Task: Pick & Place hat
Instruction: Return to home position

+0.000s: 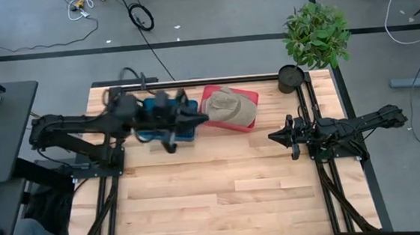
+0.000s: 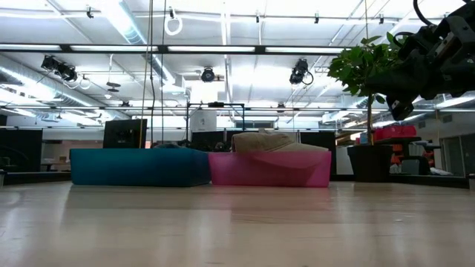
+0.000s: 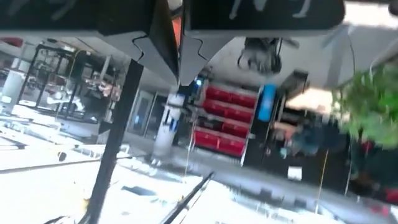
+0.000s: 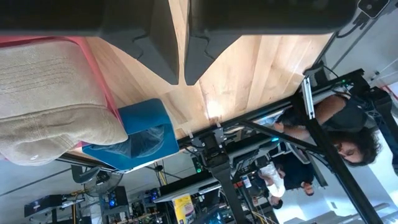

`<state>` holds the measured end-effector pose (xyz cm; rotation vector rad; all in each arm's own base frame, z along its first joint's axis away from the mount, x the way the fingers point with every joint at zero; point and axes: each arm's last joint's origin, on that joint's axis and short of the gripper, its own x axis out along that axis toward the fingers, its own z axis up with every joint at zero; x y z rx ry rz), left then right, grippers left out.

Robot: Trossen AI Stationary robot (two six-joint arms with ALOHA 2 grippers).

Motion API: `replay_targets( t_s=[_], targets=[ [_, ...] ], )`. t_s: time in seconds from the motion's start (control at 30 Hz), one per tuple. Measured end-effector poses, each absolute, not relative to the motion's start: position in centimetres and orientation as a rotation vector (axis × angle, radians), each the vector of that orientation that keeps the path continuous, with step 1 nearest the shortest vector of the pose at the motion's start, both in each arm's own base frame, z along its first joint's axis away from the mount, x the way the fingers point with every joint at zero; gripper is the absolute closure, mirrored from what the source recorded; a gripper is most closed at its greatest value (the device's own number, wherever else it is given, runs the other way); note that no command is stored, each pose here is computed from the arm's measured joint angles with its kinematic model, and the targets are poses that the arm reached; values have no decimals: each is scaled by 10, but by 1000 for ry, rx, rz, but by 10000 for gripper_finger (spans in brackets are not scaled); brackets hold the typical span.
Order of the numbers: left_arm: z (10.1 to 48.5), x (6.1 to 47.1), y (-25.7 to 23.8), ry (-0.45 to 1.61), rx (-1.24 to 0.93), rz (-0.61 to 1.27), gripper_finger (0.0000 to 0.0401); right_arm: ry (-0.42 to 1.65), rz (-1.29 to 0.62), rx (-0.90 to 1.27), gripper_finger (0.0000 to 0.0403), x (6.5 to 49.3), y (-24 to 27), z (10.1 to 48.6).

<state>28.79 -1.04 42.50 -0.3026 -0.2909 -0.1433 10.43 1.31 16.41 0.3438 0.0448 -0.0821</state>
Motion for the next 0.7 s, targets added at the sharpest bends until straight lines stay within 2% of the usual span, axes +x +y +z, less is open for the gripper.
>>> replay_targets(
  t_s=[0.2,0.37,0.7],
  targets=[
    [453,247,-7,-385,-175,-119,385,46,-83,343,372,104,13,164],
    [473,190,-1,-397,-113,-87,385,44,-82,344,372,104,13,164],
    [483,94,4,-415,-16,-8,385,45,-82,343,372,104,13,164]
  ],
)
